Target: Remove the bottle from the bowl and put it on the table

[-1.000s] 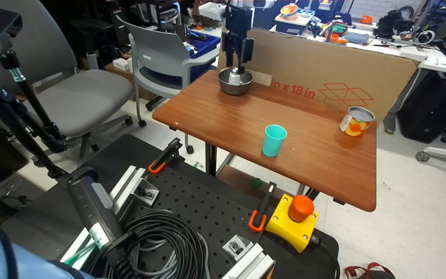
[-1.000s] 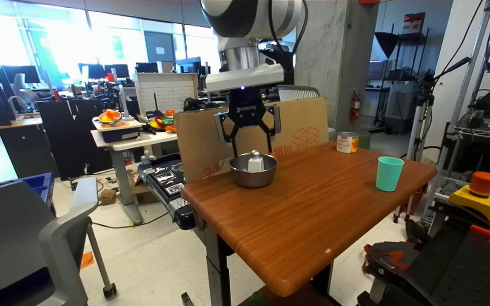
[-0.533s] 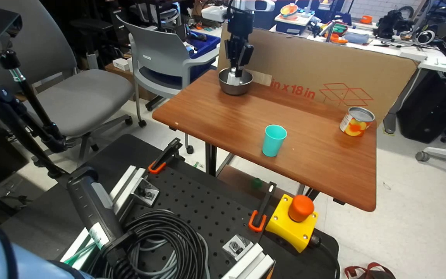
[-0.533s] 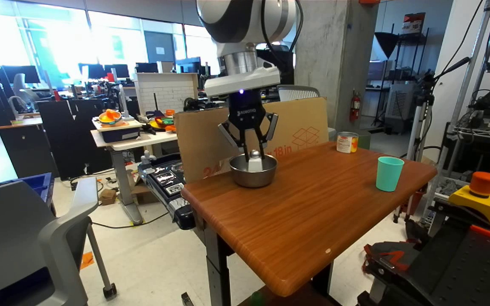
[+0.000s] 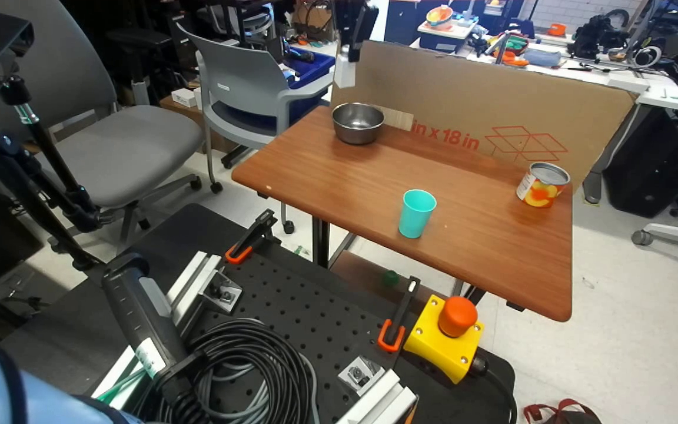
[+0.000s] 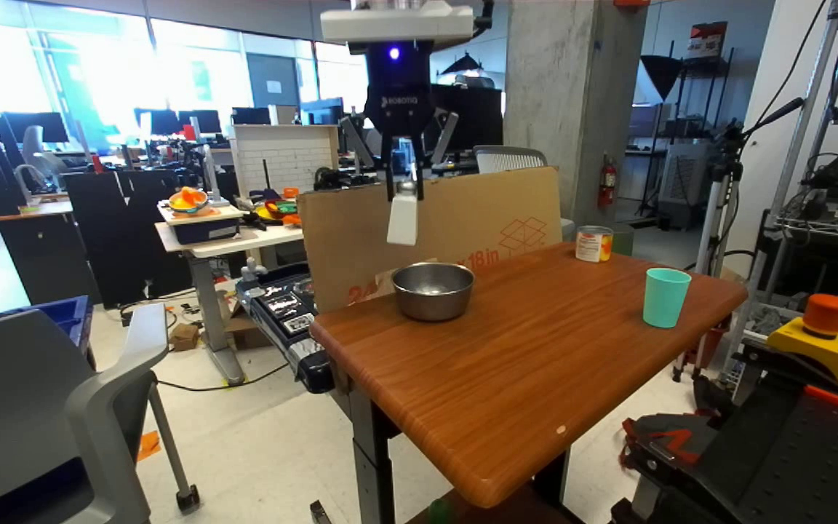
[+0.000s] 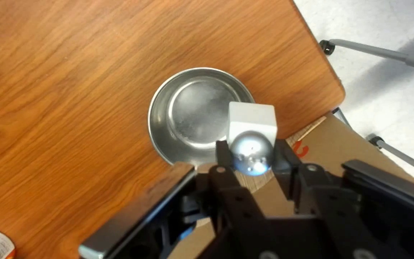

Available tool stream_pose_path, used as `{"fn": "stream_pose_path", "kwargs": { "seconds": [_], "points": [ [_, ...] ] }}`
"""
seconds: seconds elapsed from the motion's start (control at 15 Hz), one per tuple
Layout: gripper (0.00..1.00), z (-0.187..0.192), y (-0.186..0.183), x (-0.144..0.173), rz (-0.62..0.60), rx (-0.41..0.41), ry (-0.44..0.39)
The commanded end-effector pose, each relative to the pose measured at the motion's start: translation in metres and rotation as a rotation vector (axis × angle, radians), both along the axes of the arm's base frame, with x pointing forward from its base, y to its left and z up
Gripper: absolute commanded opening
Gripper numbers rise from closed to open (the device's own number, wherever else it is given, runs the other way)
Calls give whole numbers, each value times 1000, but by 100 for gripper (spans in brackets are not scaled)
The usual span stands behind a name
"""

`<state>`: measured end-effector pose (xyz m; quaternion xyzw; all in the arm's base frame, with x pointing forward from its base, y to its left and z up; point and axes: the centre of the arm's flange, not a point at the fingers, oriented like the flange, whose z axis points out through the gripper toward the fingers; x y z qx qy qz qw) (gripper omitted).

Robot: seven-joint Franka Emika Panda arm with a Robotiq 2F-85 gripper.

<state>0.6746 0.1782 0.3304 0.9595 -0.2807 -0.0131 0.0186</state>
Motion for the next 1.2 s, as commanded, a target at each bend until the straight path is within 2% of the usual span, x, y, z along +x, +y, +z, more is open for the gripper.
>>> {"fn": "stream_pose_path", "kwargs": {
  "seconds": [0.0,0.33,0.6,0.93,1.13],
  "points": [
    [9,27,-18,-52,21,14,7],
    [9,-6,-41,-95,96,-7,172],
    [9,-54,-50,-106,76,-69,284],
    [9,-102,-51,-115,129,-145,344],
    [9,-119,-47,-114,158,-182,339]
  ]
}}
